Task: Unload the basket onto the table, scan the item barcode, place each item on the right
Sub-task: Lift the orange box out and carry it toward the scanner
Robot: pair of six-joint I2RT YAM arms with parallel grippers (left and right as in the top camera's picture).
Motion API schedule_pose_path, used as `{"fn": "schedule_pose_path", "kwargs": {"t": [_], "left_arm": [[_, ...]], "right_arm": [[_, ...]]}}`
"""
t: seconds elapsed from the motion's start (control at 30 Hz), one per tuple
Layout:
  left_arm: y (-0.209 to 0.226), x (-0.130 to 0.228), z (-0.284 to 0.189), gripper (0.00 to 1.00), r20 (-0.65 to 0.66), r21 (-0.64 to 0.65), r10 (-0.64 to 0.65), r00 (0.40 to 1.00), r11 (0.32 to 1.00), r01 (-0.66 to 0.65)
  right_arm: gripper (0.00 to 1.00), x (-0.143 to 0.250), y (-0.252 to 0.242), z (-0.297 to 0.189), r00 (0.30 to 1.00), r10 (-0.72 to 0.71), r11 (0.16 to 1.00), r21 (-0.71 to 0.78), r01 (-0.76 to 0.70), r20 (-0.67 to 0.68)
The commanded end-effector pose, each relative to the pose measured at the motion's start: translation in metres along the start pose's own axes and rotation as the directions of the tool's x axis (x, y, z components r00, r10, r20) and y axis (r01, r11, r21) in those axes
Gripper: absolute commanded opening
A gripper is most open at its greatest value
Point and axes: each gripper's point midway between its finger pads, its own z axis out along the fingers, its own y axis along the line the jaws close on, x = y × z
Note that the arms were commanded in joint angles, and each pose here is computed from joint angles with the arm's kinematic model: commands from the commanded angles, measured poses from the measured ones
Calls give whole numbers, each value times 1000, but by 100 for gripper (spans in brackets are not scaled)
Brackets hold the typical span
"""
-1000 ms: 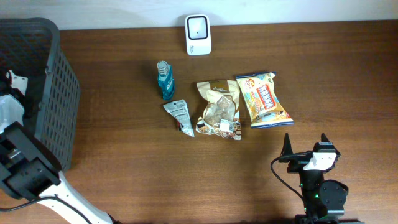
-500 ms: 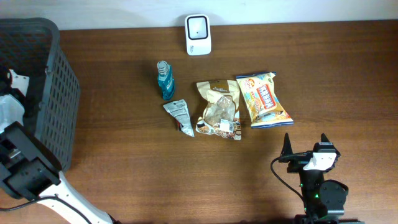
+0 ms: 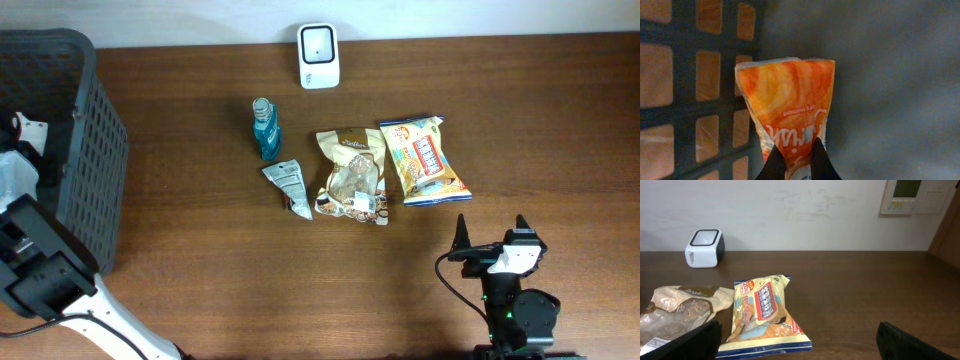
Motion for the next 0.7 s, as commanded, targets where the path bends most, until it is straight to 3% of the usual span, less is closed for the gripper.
{"fn": "schedule_pose_path", "kwargs": {"t": [0.0,0.17,0.27,0.4,0.5,0.53,0.67], "left_arm": [[1,-9,-25,0,41,36,-180,983,983,178],[33,-48,-109,0,234,79,-334,913,943,325],[31,-76,-171,0,384,210,-341,858,937,278],[20,-104,-267,0,525,451,-469,711,861,235],[-5,-112,-344,0,540,663,-570,619,741,103],[-21,-111,-378,0,531,742,-600,598,671,15],[-77,-101,-463,0,563,813,-574,595,512,-276]], "right_arm": [[98,3,0,0,1000,-4,1000,3,4,-6],[98,3,0,0,1000,-4,1000,3,4,-6],[98,3,0,0,1000,-4,1000,3,4,-6],[98,3,0,0,1000,-4,1000,3,4,-6],[98,3,0,0,1000,-4,1000,3,4,-6],[98,3,0,0,1000,-4,1000,3,4,-6],[98,3,0,0,1000,-4,1000,3,4,-6]]}}
